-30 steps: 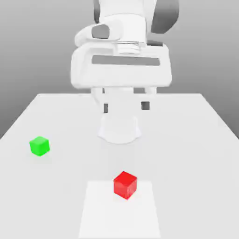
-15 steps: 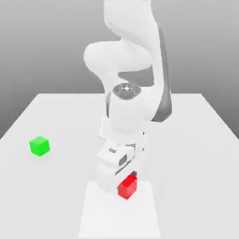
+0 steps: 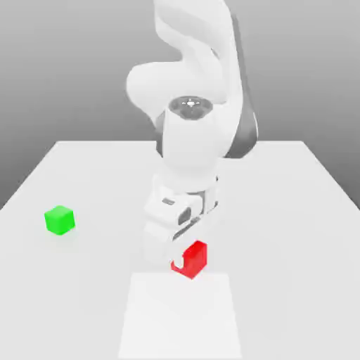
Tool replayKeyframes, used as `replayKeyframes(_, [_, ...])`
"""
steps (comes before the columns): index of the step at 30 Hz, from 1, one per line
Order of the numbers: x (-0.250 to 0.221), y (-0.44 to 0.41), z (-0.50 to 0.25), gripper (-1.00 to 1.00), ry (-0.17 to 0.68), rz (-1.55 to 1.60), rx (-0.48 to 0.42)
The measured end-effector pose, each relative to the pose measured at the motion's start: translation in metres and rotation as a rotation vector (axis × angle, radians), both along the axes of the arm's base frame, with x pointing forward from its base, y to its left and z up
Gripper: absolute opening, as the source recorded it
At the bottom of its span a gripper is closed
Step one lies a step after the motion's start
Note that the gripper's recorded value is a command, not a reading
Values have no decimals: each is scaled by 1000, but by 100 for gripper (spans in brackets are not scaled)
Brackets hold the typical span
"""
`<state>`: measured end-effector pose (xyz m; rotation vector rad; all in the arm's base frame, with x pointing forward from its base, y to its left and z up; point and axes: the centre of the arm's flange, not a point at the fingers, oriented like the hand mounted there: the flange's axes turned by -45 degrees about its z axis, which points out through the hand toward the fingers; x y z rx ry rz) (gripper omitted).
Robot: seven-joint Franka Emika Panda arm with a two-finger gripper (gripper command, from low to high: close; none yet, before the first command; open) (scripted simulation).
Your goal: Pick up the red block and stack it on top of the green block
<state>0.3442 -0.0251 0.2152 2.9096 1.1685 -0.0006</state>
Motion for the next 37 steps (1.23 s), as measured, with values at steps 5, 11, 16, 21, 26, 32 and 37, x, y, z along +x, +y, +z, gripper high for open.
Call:
replayKeyframes(5, [-25, -99, 15, -100, -7, -419, -9])
replayKeyframes(11, [-95, -201, 28, -100, -10, -940, -11])
replayKeyframes(16, [-177, -260, 32, -100, -7, -1374, -2])
replayKeyframes(21, [-222, -277, 22, -100, 3, -1597, 36])
replayKeyframes(26, [-219, -273, 2, -100, 19, -1599, 80])
replayKeyframes(32, [-217, -270, -18, -100, 35, -1599, 102])
replayKeyframes(37, [-218, -269, -30, -100, 41, -1600, 95])
